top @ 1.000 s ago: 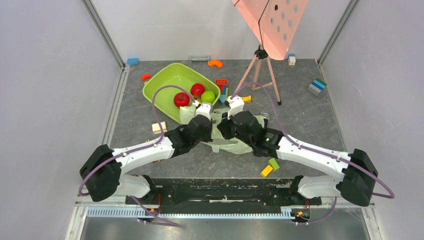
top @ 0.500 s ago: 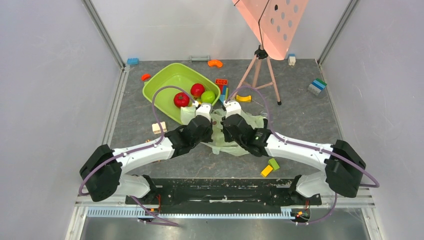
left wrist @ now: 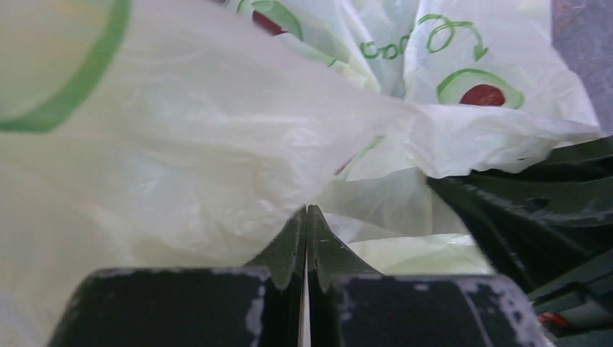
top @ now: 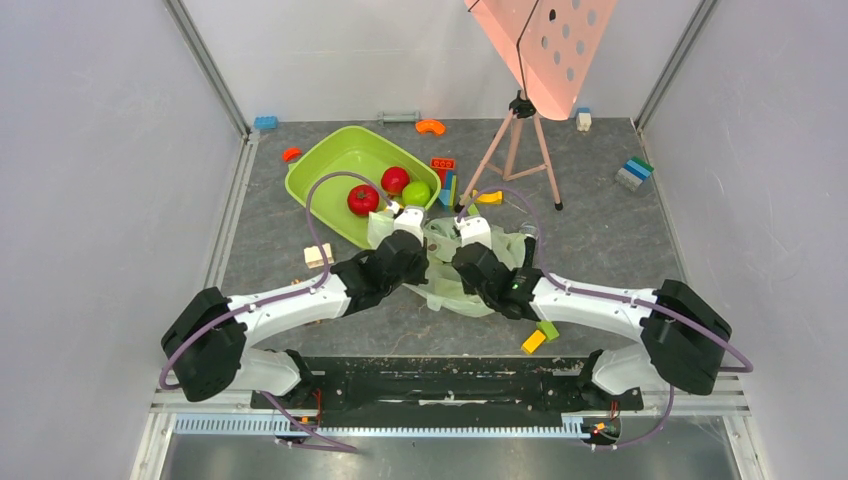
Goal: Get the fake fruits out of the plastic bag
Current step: Adjust the plastic bag at the center of the board.
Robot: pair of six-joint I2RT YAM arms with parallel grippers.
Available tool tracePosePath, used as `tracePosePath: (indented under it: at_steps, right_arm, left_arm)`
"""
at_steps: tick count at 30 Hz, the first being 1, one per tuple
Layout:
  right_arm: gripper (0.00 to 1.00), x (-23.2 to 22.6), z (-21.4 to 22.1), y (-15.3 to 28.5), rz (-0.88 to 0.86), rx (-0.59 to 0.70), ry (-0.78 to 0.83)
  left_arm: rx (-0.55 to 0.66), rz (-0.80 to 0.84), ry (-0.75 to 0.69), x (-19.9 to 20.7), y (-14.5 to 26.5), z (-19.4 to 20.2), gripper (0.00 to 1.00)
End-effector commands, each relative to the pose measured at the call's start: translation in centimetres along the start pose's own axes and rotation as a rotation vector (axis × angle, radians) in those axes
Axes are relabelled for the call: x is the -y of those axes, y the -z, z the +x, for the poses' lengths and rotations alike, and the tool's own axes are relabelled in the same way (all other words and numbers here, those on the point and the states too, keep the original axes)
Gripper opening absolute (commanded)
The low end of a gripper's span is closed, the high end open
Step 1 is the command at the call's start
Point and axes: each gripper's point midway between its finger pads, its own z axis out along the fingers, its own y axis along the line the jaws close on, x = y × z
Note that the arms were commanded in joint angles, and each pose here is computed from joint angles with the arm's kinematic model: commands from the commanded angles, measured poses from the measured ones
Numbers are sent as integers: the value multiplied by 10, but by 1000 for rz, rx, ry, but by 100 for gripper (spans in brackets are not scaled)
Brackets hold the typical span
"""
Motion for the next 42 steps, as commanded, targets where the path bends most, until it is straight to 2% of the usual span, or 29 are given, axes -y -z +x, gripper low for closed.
tracePosePath:
  at_steps: [1, 6, 17, 25, 30, 37, 42]
  right_arm:
    - [14, -31, -36, 0, -158, 155, -41]
    - [14, -40, -46, -10, -169, 187, -68]
    - [14, 2, -42, -36, 49, 170, -59]
    - [25, 32, -39, -40, 129, 148, -31]
    - [28, 59, -38, -35, 214, 132, -15]
    - [35, 115, -35, -17, 404, 100, -1]
    - [45, 137, -42, -3, 444, 108, -30]
  left_arm:
    - [107, 123, 71, 34, 1, -42, 2]
    - [143, 189, 85, 50, 5, -56, 2]
    - [97, 213, 81, 60, -28, -32, 2]
    - [53, 178, 57, 59, -65, -7, 2]
    - [47, 78, 30, 40, -74, 0, 2]
    - [77, -76, 13, 0, -60, 4, 2]
    - [75, -150, 10, -20, -54, 12, 2]
